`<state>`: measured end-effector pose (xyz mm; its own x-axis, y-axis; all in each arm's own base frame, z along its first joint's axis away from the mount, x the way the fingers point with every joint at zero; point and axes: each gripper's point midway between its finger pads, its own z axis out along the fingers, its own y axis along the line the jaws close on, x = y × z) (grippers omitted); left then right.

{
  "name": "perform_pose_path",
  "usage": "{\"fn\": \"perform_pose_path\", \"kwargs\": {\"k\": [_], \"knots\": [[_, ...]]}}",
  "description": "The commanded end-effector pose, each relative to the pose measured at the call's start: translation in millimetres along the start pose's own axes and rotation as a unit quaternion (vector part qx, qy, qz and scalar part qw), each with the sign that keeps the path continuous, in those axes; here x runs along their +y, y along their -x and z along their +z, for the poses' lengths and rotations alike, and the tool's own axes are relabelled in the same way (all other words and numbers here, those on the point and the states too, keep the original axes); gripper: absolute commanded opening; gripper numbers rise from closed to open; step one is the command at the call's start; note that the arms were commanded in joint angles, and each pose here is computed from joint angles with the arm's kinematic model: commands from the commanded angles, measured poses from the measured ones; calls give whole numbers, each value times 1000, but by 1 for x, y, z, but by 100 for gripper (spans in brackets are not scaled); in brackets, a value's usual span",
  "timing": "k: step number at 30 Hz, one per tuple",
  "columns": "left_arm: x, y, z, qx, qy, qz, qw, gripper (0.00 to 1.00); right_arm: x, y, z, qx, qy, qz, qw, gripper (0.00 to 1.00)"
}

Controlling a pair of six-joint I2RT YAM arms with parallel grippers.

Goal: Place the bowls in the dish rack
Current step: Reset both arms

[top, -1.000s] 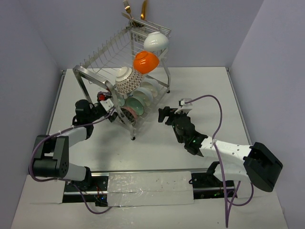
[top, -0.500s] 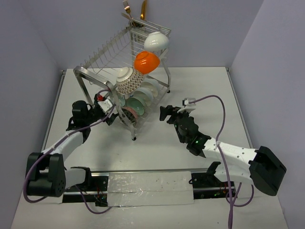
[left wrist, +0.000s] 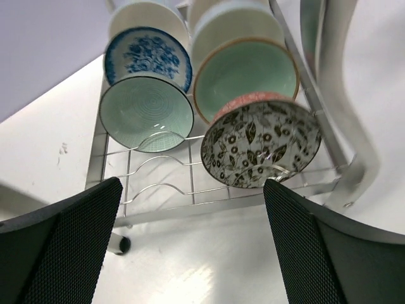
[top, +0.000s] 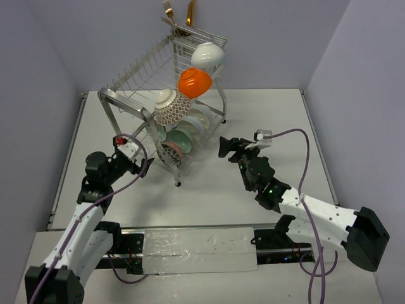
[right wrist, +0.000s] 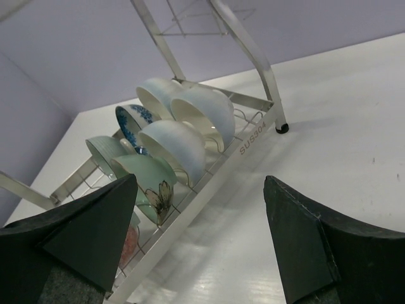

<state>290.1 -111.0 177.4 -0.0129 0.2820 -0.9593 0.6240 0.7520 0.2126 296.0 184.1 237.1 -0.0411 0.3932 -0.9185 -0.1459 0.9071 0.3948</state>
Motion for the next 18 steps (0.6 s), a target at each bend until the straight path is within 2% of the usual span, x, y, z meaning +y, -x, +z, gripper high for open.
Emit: {"fn": "perform_pose_path", "kwargs": {"k": [1,3,4,6,7,8,12,14,16,18], "knots": [[5,3,-19,0,66,-100,993,99,-8,33,-8,-34,-21,16,999,88],[8,15,-32,-21,94,-116,988,99,-17,42,-13,-32,-42,12,999,90],[8,14,-36,-20,107,-151,982,99,-18,54,-19,-41,-43,20,998,91],[24,22,-52,-29,172,-181,968,99,-24,67,-27,-40,-54,7,998,91],[26,18,-58,-21,194,-219,956,99,-27,81,-34,-51,-55,15,997,93],[41,28,-69,-32,240,-230,943,99,-33,83,-39,-44,-64,4,997,95],[64,64,-102,-63,320,-274,905,99,-50,130,-64,-77,-91,14,993,100],[79,83,-131,-81,381,-308,868,99,-61,153,-80,-93,-102,11,990,100],[86,98,-150,-99,415,-326,844,99,-72,173,-95,-112,-113,21,987,100],[89,123,-171,-122,426,-314,840,99,-78,190,-108,-124,-113,25,985,100]]}}
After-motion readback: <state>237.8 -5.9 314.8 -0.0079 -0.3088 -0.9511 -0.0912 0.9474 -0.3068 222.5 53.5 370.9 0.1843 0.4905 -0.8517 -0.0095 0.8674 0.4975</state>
